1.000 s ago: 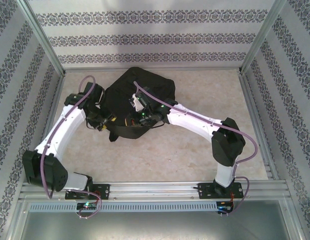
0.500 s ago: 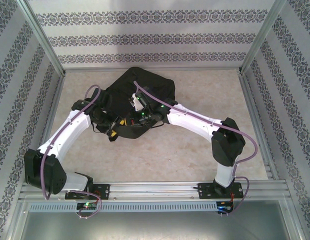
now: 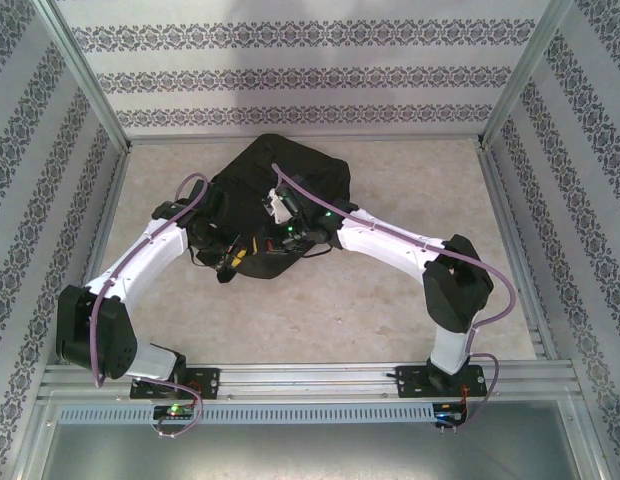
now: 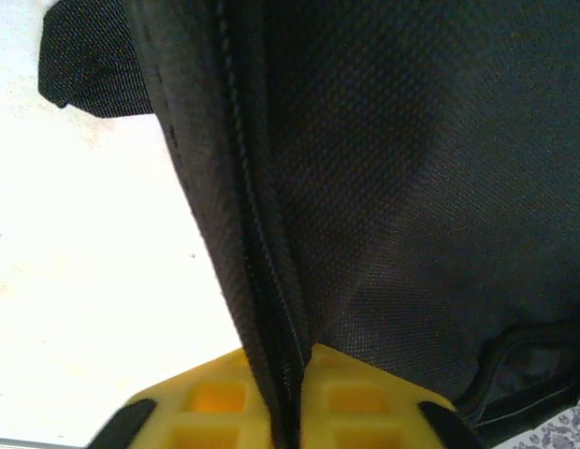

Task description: Pack the student bag

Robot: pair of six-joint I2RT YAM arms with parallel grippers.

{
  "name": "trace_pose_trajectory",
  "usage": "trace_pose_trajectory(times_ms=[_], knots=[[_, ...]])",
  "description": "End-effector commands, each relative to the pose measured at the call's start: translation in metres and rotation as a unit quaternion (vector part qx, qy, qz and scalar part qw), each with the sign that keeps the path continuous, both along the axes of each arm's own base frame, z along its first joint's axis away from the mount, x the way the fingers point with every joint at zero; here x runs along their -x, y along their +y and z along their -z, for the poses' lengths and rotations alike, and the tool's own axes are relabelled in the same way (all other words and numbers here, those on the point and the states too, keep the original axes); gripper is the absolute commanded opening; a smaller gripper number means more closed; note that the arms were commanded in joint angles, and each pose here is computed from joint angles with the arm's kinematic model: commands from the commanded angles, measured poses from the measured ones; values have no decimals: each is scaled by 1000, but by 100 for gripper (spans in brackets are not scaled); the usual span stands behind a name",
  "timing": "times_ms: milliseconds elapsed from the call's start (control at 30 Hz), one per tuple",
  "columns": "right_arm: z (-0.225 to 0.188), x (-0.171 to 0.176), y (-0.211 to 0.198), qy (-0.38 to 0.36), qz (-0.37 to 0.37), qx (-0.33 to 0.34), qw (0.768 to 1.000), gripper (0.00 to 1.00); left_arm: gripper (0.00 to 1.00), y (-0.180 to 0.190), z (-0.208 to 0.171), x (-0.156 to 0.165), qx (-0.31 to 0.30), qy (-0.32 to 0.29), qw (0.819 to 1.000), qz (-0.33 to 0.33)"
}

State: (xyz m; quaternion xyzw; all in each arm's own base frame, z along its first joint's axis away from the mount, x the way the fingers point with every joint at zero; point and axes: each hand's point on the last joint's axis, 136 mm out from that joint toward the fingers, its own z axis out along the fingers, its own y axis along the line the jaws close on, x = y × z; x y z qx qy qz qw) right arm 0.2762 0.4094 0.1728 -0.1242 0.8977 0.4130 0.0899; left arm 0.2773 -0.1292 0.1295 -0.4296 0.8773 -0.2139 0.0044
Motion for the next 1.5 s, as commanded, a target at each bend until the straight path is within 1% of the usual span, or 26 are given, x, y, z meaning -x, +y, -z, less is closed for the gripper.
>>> trace_pose_trajectory(times_ms=[0,133,433,733,900,1067,1167,1267,1333,1467], knots=[[-28,-4,-13,-27,2,-23,999,0,4,6,9,6,-23,9,1000,4],[-24,-6,-32,-27,12,-9,1000,0,0,9,12,8,-31,12,999,8],[-15,-17,-66,-21,43,13,999,0,0,9,11,5,-36,12,999,15],[-7,-37,-98,-21,85,36,995,0,0,11,13,8,-41,15,999,19],[0,-54,-124,-19,127,60,990,0,0,11,13,9,-43,15,999,23],[7,-76,-158,-12,202,90,975,0,0,9,12,9,-37,13,999,25],[7,-85,-170,-9,236,89,968,0,0,2,11,5,-29,6,999,34],[3,-89,-172,-13,243,83,966,0,0,-12,5,-1,-28,-11,997,65],[-2,-90,-179,-25,256,88,962,0,0,-33,-2,-8,-20,-33,994,107],[-6,-91,-212,-36,309,103,945,0,9,-88,-13,-10,9,-68,976,206]])
